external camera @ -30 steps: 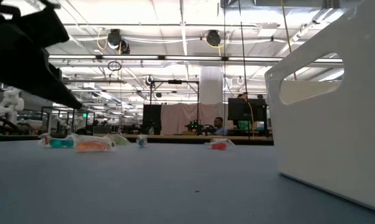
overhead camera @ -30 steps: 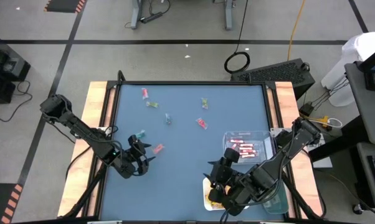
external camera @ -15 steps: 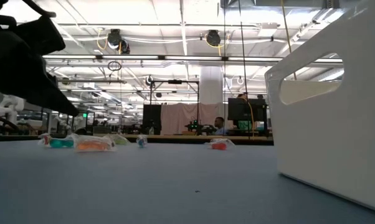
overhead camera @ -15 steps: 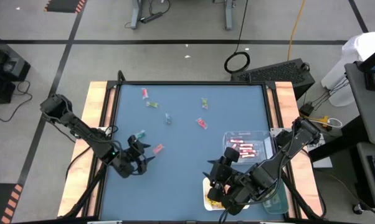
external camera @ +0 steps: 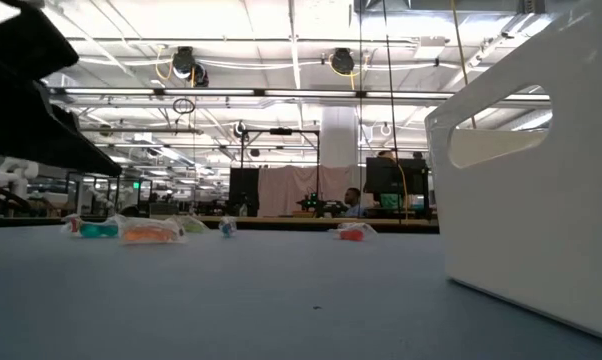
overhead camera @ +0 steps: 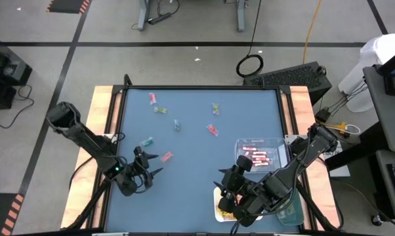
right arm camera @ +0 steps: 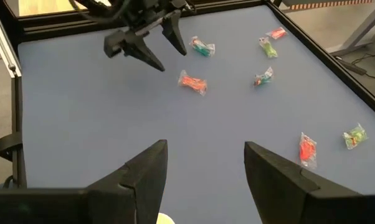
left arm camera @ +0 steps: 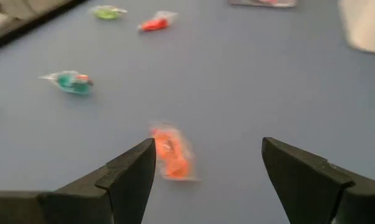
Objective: Sort candy
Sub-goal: Put the orange gummy into the blue bin
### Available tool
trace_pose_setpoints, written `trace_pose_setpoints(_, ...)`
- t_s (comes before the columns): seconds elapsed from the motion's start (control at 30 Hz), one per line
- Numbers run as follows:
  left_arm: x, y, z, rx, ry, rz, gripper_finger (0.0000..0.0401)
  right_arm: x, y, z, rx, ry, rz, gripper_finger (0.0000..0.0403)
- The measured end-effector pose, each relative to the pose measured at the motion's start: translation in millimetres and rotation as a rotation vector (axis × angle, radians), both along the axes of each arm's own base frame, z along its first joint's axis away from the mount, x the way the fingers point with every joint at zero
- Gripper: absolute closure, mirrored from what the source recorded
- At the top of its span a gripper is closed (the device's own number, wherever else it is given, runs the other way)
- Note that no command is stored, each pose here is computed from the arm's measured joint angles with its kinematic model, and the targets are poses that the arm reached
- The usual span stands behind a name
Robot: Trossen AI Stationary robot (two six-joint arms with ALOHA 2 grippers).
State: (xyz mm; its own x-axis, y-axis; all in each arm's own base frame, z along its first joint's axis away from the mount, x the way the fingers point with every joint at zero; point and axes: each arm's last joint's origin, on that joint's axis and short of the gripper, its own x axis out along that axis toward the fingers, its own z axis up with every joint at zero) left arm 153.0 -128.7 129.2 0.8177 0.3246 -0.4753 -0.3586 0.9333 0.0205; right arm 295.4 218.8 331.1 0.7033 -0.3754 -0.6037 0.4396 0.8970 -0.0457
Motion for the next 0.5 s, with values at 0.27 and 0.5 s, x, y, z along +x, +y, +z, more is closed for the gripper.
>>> trace_pose_setpoints(0.27,11.4,3.1,-24.1,0.061,0.044,0.062,0.0104,0.0,0.0,-0.1,0.0,0.0,0.0,0.0202)
trace_pose_setpoints(0.5,22.4,15.5,-36.0,0.044,0.101,0.127,0.0104,0.0,0.0,-0.1,0.0,0.0,-0.001,0.0202)
